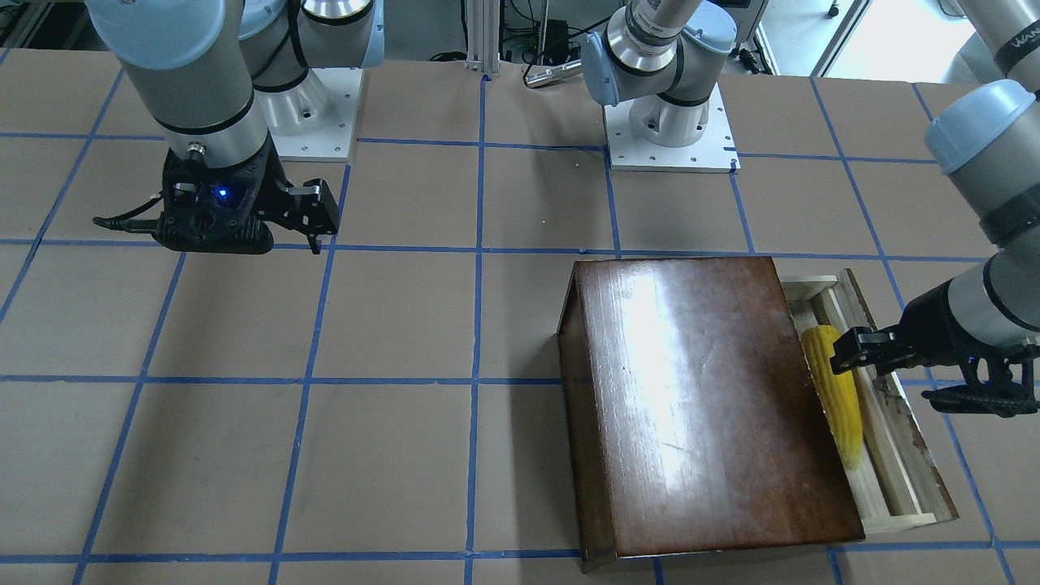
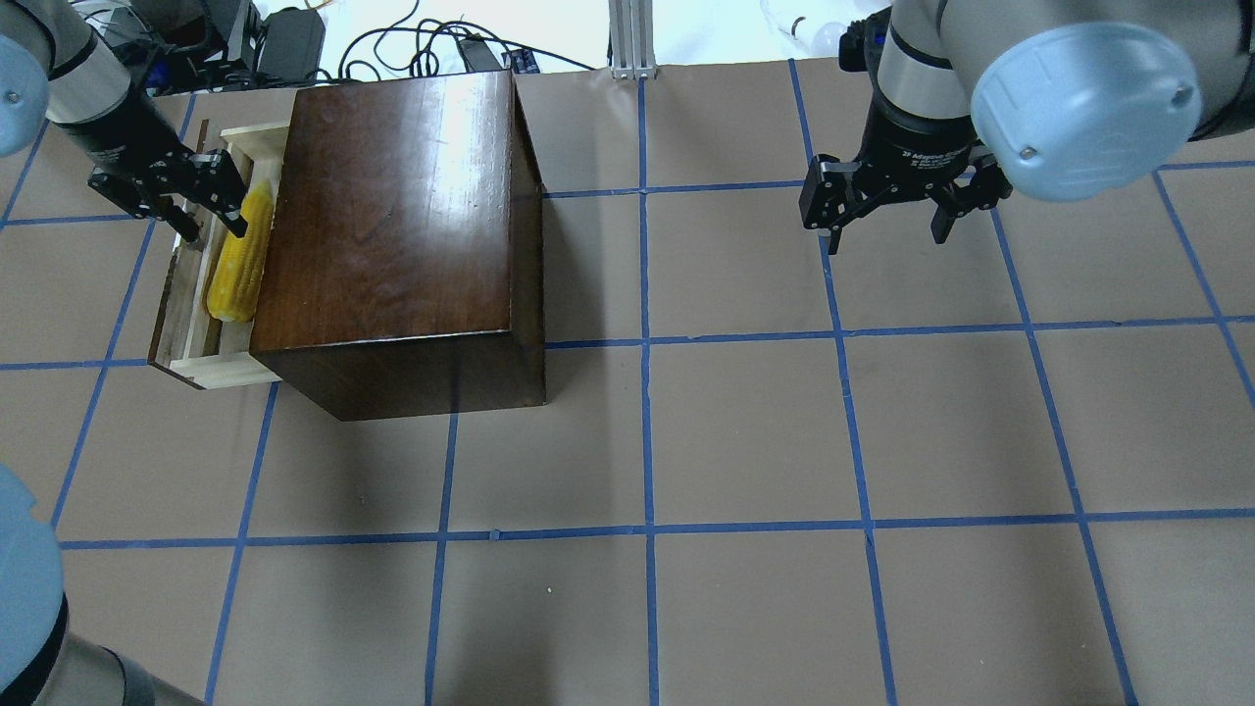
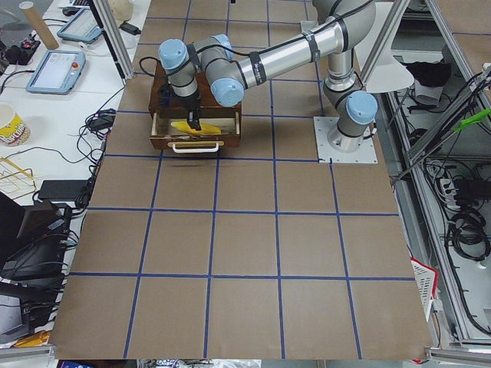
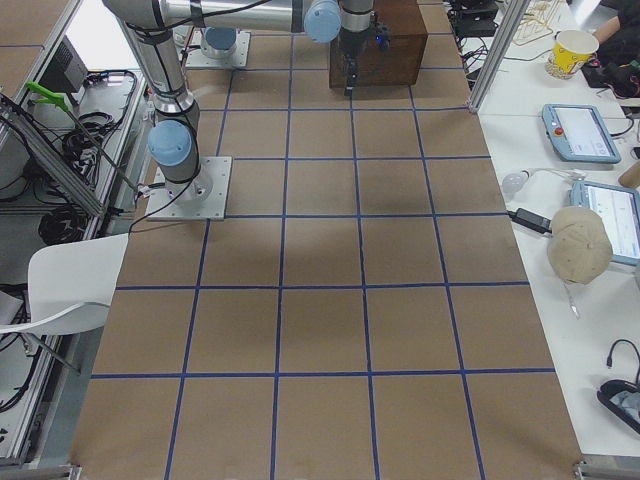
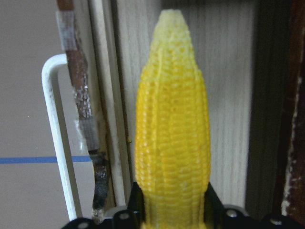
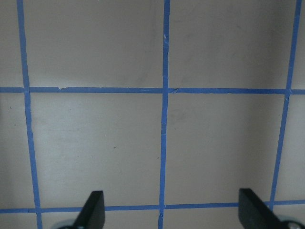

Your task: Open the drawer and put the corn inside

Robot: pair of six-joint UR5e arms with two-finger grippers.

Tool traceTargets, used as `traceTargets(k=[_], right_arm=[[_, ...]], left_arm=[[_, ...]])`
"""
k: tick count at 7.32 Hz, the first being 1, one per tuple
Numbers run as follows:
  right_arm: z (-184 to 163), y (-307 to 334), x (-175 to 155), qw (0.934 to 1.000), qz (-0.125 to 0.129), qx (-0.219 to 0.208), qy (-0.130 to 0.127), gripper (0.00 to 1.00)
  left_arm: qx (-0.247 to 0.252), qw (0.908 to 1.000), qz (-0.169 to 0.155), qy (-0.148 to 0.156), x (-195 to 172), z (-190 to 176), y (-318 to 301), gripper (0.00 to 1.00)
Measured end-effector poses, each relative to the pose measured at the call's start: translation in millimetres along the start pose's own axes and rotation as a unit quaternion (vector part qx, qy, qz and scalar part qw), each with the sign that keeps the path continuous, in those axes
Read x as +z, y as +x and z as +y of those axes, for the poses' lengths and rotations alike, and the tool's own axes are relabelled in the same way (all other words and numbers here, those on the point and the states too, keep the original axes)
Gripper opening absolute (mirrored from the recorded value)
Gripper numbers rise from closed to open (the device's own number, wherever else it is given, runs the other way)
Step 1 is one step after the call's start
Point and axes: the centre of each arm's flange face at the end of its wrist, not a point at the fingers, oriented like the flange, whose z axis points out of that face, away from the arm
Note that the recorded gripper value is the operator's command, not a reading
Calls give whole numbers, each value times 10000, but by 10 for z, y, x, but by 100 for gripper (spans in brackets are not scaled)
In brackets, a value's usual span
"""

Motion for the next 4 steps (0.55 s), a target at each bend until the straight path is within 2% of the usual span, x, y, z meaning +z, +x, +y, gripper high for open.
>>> traceTargets(k=[1,3,4], right_arm=[[0,0,-1,10000,0,0,2,100],[-1,0,-2,10000,-1,1,7,100],[-1,0,-1,10000,0,1,6,100]], left_arm=[[0,10000,-13,20,-42,15,-3,63],[22,9999,-42,100,-221,90,56,71],[58,9999,-50,131,-369,182,156,87]])
